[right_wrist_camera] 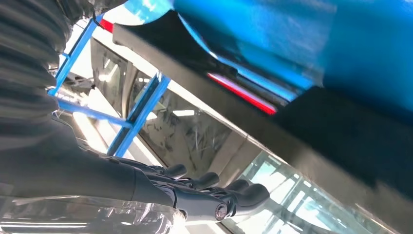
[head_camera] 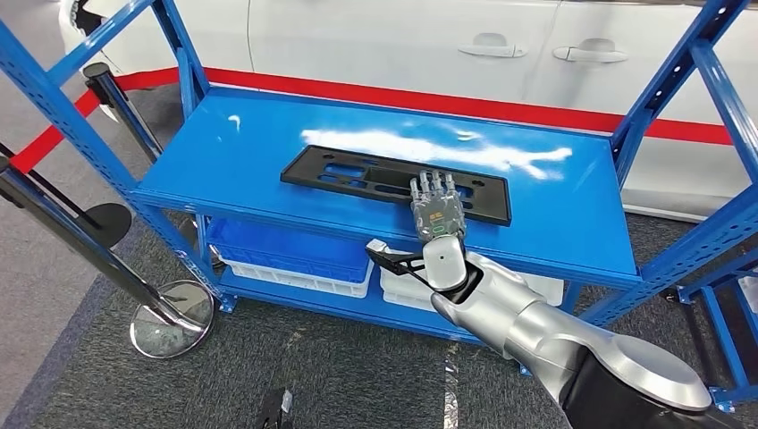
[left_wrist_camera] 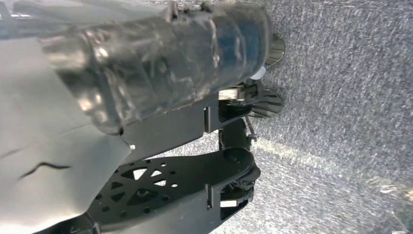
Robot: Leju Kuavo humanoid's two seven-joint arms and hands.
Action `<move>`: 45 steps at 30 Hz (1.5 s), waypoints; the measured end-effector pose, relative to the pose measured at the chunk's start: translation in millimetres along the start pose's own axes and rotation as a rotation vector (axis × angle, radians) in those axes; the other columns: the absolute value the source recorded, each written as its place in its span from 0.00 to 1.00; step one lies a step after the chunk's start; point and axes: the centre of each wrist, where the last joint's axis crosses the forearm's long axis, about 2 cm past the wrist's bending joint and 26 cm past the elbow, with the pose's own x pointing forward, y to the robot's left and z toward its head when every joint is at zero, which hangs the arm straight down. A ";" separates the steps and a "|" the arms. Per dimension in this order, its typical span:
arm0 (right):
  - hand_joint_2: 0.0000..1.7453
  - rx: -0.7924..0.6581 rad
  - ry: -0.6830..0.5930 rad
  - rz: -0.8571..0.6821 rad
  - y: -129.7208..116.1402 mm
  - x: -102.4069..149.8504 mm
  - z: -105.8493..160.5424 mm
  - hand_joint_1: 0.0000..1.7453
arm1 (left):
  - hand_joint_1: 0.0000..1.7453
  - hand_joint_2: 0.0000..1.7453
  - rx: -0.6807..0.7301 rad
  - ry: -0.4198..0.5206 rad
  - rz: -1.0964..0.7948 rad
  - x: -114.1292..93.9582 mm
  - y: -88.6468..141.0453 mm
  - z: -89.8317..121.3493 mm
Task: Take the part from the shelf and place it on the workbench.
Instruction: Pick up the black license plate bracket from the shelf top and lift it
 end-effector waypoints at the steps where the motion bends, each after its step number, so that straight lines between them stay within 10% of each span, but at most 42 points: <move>1: 1.00 0.002 0.001 0.000 0.9 -0.3 0.1 0.00 | 0.00 0.00 0.000 0.000 0.001 0.4 -0.1 -0.1; 45: 1.00 0.015 0.002 0.016 7.9 -4.5 0.7 0.00 | 0.00 0.00 -0.009 0.000 -0.035 -0.9 -1.2 0.8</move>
